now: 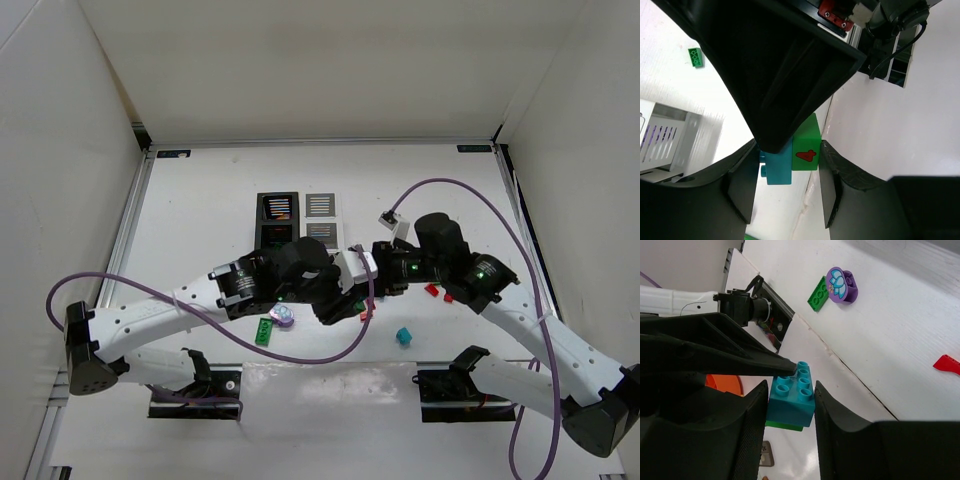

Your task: Sort the legos into containers by color

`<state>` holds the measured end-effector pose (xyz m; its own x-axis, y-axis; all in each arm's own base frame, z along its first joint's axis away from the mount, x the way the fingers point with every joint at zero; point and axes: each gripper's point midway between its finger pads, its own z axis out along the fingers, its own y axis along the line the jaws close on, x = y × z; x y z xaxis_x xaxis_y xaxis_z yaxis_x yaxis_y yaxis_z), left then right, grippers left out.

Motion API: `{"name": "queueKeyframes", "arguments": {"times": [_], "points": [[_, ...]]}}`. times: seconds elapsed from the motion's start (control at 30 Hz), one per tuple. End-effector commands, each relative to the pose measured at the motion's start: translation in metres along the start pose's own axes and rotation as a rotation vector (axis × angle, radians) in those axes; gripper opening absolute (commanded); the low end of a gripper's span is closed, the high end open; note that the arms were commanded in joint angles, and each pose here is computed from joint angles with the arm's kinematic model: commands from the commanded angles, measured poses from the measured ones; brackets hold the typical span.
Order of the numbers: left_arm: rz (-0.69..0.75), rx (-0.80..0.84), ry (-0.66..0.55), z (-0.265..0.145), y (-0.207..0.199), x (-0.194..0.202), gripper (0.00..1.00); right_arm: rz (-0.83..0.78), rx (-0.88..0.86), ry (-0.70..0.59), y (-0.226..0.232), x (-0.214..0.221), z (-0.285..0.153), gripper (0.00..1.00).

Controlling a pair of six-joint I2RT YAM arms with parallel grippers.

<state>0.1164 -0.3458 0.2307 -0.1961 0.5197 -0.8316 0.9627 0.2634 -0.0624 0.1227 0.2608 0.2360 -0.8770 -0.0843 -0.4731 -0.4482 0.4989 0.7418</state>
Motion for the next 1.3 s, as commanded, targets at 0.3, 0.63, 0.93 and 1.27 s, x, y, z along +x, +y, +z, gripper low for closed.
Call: {"name": "queueKeyframes", "arguments": {"times": [0.3, 0.63, 0.93, 1.27], "points": [[0.039, -0.046, -0.055, -0.011, 0.007, -0.029, 0.66, -0.043, -0.088, -0.035, 0.027, -0.013, -0.011, 0.02], [0.039, -0.058, -0.053, -0.015, 0.008, -0.032, 0.83, -0.012, -0.084, -0.085, 0.026, -0.022, -0.021, 0.0], [0.072, -0.214, -0.066, -0.025, 0.012, -0.036, 0.9, 0.383, 0.113, -0.241, -0.027, -0.052, -0.042, 0.0], [0.172, -0.453, -0.108, -0.01, 0.027, -0.054, 0.84, 0.608, 0.173, -0.352, -0.025, -0.053, -0.052, 0.0]]}}
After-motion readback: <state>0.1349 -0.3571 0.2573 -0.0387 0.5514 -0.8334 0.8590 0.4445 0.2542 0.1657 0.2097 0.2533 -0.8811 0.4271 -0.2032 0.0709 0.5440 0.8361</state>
